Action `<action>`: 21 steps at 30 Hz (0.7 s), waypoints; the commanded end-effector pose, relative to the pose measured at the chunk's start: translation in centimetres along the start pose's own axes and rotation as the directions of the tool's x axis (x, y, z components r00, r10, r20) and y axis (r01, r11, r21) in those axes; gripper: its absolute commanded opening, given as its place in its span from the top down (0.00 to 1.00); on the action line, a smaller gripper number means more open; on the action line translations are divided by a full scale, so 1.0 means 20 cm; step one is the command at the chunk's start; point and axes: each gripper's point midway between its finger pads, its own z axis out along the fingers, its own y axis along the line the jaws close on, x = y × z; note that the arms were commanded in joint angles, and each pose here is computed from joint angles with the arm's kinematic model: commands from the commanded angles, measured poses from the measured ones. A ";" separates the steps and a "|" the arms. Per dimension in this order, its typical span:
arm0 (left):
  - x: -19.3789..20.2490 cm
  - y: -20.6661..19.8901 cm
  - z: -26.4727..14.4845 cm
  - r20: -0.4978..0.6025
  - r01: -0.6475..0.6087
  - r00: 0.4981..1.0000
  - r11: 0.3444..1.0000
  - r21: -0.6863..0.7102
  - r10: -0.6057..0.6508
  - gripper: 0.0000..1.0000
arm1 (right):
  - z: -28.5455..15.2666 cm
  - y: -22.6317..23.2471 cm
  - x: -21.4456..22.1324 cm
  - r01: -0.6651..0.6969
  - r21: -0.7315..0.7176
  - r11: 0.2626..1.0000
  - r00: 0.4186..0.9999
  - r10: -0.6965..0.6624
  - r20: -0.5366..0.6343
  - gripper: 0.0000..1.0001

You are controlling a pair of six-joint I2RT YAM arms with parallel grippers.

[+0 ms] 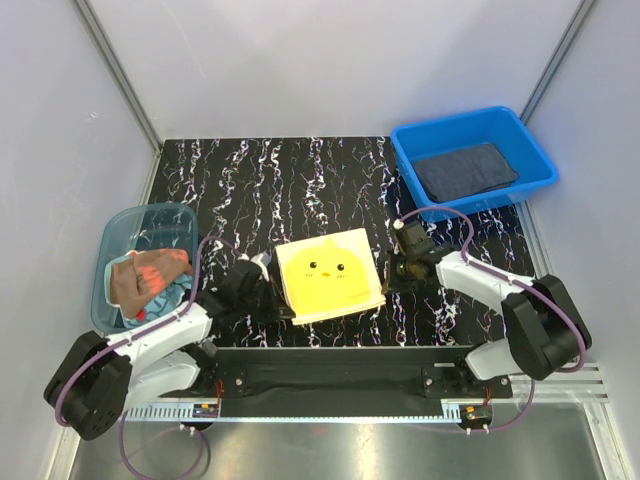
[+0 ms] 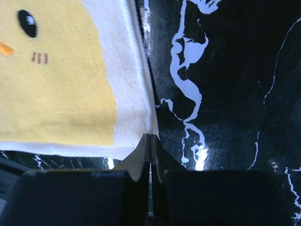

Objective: Fold and stack the towels
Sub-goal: Fold the towel

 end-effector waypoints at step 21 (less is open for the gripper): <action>-0.55 -0.08 -0.07 0.100 -0.248 0.955 0.938 -0.240 0.278 0.53 | -0.05 0.17 -0.11 0.013 -0.128 0.992 0.999 -0.007 0.049 0.74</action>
